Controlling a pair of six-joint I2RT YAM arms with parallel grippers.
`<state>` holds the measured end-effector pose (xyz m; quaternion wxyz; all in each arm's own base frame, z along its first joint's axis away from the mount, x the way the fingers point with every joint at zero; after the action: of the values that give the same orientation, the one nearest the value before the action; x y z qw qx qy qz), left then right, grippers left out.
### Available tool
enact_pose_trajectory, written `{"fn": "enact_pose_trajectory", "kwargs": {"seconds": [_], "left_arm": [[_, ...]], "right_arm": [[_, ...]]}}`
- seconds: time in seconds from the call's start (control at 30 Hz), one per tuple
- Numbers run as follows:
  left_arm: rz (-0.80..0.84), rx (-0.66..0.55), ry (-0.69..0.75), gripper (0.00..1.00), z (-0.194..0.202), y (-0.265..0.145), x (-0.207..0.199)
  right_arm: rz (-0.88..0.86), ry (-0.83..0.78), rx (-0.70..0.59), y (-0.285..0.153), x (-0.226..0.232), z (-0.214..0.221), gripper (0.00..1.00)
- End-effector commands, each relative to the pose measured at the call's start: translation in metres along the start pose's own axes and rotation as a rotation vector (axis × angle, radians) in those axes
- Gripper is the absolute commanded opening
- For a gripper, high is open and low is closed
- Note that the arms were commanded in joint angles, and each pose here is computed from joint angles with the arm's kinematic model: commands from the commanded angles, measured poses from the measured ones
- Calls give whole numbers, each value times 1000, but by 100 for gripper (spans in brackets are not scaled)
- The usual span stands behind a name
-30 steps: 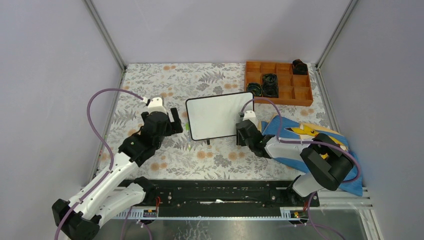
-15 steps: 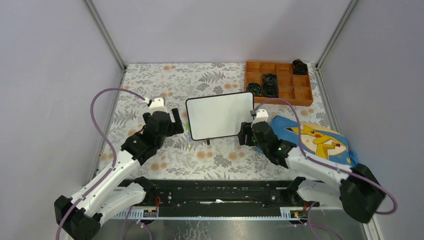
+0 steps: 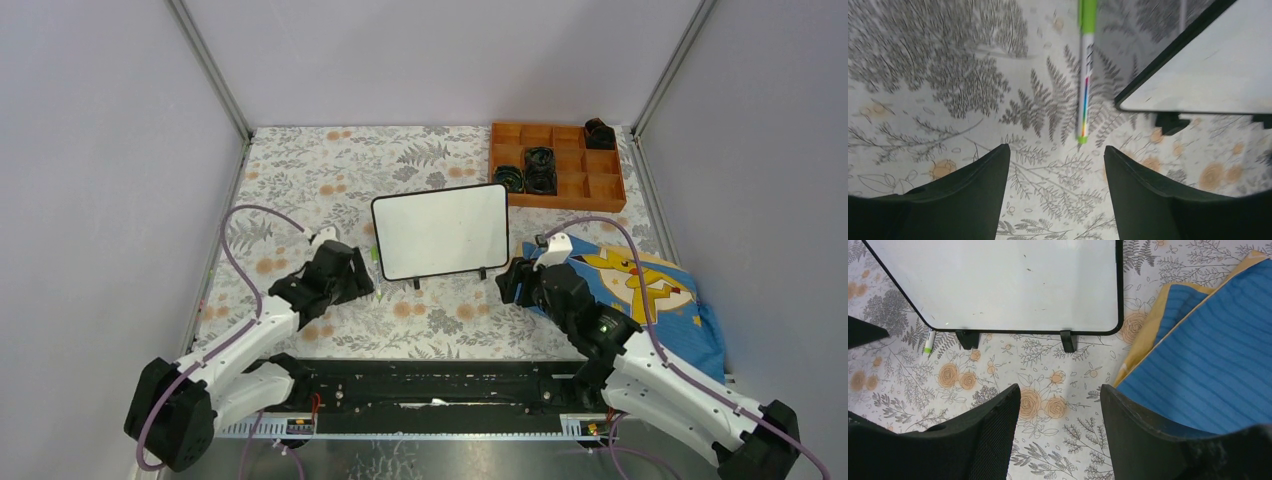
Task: Write a sentence on the whiteboard
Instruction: Move the whiteboard to the center of the board.
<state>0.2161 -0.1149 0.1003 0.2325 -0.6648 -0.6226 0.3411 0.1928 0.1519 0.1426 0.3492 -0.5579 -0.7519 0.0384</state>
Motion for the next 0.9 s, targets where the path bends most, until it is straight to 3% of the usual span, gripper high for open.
{"fn": "enact_pose_trajectory", "kwargs": {"seconds": [0.0, 0.27, 0.87], "left_arm": [[84, 17, -61, 73, 9, 12, -14], [16, 18, 100, 69, 12, 22, -40], [-134, 49, 203, 61, 18, 55, -33]], "right_arm": [[-1, 7, -13, -6, -2, -3, 67], [0, 15, -20, -6, -5, -1, 67], [5, 15, -33, -10, -7, -3, 66]]}}
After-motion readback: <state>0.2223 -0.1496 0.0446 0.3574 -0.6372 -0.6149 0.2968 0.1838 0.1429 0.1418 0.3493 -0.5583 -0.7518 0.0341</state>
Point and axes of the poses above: each gripper's point midway between its finger pads, its own y axis out along the fingers, its own x axis along the line the jaws close on, z = x × y, the point moved 3 cm from there along -y, back along the fingers, and after that the axes turned 13 degrees about y, right-handed, at the moved point
